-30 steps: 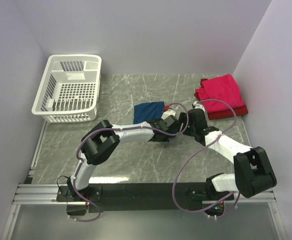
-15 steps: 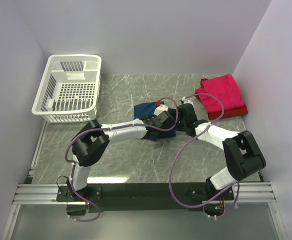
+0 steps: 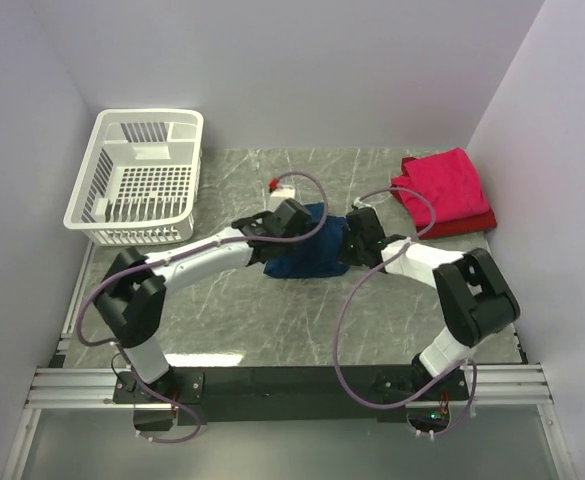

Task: Fold and stack the t-shirts
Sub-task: Flatten the tshirt out

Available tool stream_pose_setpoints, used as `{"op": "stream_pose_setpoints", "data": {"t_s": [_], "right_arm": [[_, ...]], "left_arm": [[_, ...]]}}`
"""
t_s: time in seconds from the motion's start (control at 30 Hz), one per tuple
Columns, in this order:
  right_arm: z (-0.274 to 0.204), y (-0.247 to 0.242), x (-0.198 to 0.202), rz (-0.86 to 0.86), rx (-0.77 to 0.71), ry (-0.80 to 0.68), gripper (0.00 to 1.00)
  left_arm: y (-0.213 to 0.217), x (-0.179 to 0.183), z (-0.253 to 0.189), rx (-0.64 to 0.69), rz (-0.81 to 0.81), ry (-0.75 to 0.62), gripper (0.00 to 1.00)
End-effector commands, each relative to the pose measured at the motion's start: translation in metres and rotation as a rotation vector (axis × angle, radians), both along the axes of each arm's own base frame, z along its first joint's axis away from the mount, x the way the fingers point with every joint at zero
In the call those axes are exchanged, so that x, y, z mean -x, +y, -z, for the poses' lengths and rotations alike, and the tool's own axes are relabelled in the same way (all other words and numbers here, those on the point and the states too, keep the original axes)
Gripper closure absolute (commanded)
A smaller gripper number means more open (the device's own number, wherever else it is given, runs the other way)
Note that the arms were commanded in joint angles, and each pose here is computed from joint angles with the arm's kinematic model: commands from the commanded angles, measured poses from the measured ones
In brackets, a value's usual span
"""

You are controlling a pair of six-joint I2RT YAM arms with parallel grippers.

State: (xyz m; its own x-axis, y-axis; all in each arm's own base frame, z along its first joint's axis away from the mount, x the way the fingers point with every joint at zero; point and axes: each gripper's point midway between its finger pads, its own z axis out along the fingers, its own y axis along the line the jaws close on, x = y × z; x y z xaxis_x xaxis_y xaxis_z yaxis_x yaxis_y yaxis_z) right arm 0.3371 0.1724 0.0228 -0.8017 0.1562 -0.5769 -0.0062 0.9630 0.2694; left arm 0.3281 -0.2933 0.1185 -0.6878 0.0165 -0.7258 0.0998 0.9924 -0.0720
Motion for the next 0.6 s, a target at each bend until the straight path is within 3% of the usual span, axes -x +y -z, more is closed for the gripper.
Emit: {"op": "stream_pose_setpoints", "data": {"t_s": [0.0, 0.1, 0.27, 0.3, 0.37, 0.4, 0.5, 0.57], "right_arm": [[-0.053, -0.025, -0.014, 0.075, 0.029, -0.117, 1.0], [-0.098, -0.054, -0.012, 0.136, 0.033, -0.209, 1.0], [-0.141, -0.1, 0.007, 0.245, 0.106, -0.291, 0.99], [-0.141, -0.103, 0.009, 0.251, 0.12, -0.285, 0.84], [-0.136, -0.113, 0.016, 0.279, 0.159, -0.262, 0.7], [-0.131, -0.115, 0.018, 0.282, 0.17, -0.249, 0.58], [-0.125, -0.106, 0.023, 0.243, 0.137, -0.231, 0.48], [-0.129, -0.092, 0.024, 0.198, 0.092, -0.248, 0.46]], "left_arm": [[0.048, -0.019, -0.053, 0.021, -0.12, -0.118, 0.98], [0.081, -0.022, -0.087, 0.069, -0.186, -0.188, 0.98], [0.101, -0.006, -0.084, 0.072, -0.209, -0.168, 0.9], [0.106, -0.001, -0.072, 0.049, -0.218, -0.147, 0.87], [0.116, 0.004, -0.057, 0.015, -0.258, -0.123, 0.81], [0.12, 0.006, -0.051, -0.002, -0.272, -0.11, 0.78], [0.116, 0.008, -0.041, -0.008, -0.28, -0.096, 0.53], [0.099, 0.013, -0.043, -0.005, -0.245, -0.104, 0.45]]}}
